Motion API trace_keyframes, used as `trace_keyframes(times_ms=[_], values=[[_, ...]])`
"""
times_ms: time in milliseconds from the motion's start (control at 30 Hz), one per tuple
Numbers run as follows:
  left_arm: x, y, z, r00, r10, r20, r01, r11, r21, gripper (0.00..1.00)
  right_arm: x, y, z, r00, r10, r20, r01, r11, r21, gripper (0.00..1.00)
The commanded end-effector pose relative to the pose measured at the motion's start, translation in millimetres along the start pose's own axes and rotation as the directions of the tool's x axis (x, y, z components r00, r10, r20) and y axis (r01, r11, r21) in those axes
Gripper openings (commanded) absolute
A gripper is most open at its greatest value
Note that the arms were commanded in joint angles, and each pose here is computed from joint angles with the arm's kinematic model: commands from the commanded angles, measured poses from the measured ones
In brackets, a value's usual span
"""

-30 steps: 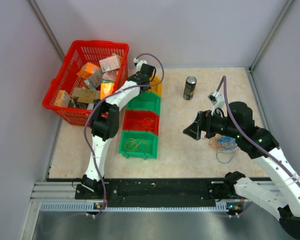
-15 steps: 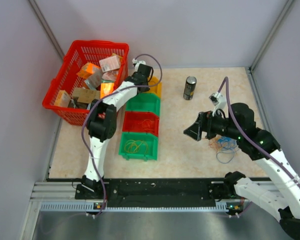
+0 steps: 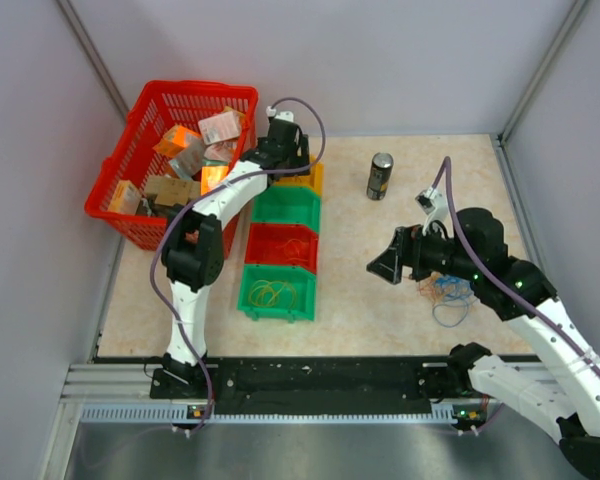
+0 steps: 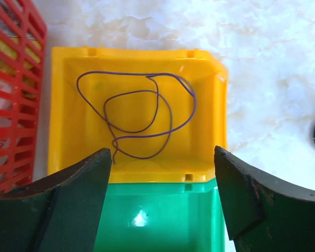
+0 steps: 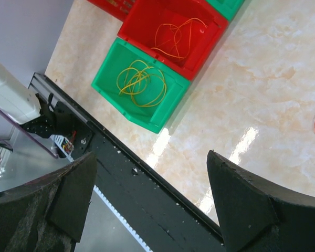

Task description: Untangle the cables

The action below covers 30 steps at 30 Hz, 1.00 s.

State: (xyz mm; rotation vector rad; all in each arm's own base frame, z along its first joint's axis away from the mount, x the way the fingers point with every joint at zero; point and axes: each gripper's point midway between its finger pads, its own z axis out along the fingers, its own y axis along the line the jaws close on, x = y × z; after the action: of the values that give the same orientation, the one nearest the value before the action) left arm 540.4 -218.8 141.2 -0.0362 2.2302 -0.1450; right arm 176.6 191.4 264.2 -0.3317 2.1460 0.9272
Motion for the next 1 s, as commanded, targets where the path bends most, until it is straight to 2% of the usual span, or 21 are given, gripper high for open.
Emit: trace_keyframes(times_ms=[0,67,167,233,267,333,367,400,433,467,533,600,633,667,767,900,967], values=[[-38,-21,-18,0.996,-0.014,0.087,0.004,0.993,0.115,0.82,-9,2,0,0.999,0.0,0.039,0.0,1.0,-0.008,0.84],[-37,-22,-12,0.996,-0.014,0.084,0.004,0.993,0.119,0.78,-9,2,0,0.999,-0.001,0.038,0.001,1.0,-0.009,0.84],[-36,-27,-2,0.997,-0.013,0.079,0.001,0.99,0.141,0.65,-8,1,1,0.999,0.001,0.035,-0.001,1.0,-0.005,0.84],[-31,-27,7,0.998,-0.019,0.053,0.012,0.991,0.132,0.62,-8,-2,2,0.999,0.009,0.037,-0.01,1.0,0.013,0.84],[-29,-25,6,0.999,-0.022,0.031,0.018,0.992,0.122,0.62,-9,-7,3,0.999,0.025,0.044,-0.027,0.999,0.041,0.84],[-26,-29,-4,1.0,-0.016,0.019,0.012,0.986,0.164,0.68,-9,-35,4,0.993,0.086,0.076,-0.1,0.976,0.194,0.84],[-28,-33,-16,0.999,-0.02,0.034,0.013,0.98,0.201,0.71,-9,-54,1,0.986,0.125,0.106,-0.152,0.943,0.297,0.84],[-46,-38,-39,0.995,-0.04,0.094,0.016,0.97,0.241,0.74,-4,-75,-1,0.978,0.161,0.132,-0.202,0.892,0.403,0.84],[-39,-38,-45,0.994,-0.049,0.096,0.023,0.967,0.255,0.78,2,-90,-3,0.968,0.195,0.155,-0.246,0.85,0.466,0.84],[-57,-39,-73,0.984,-0.081,0.157,0.033,0.957,0.289,0.8,8,-106,-4,0.958,0.226,0.174,-0.284,0.81,0.513,0.84],[-58,-47,-106,0.976,-0.133,0.173,0.058,0.923,0.379,0.83,24,-138,-5,0.928,0.306,0.21,-0.371,0.726,0.579,0.83],[-56,-57,-135,0.973,-0.157,0.169,0.063,0.885,0.46,0.83,40,-171,-6,0.871,0.414,0.265,-0.485,0.637,0.599,0.81],[-54,-64,-151,0.972,-0.162,0.169,0.057,0.863,0.501,0.84,47,-190,-13,0.829,0.461,0.316,-0.548,0.563,0.619,0.81],[-46,-71,-163,0.975,-0.157,0.158,0.048,0.842,0.537,0.84,55,-208,-20,0.794,0.482,0.369,-0.593,0.482,0.645,0.81],[-18,-103,-197,0.986,-0.102,0.133,-0.005,0.773,0.635,0.84,66,-243,-43,0.767,0.419,0.486,-0.626,0.321,0.711,0.82],[37,-152,-234,0.996,0.008,0.084,-0.067,0.674,0.736,0.85,77,-265,-50,0.759,0.396,0.516,-0.627,0.234,0.743,0.83],[70,-172,-247,0.994,0.077,0.075,-0.107,0.643,0.758,0.84,89,-278,-47,0.719,0.443,0.535,-0.661,0.196,0.725,0.79]])
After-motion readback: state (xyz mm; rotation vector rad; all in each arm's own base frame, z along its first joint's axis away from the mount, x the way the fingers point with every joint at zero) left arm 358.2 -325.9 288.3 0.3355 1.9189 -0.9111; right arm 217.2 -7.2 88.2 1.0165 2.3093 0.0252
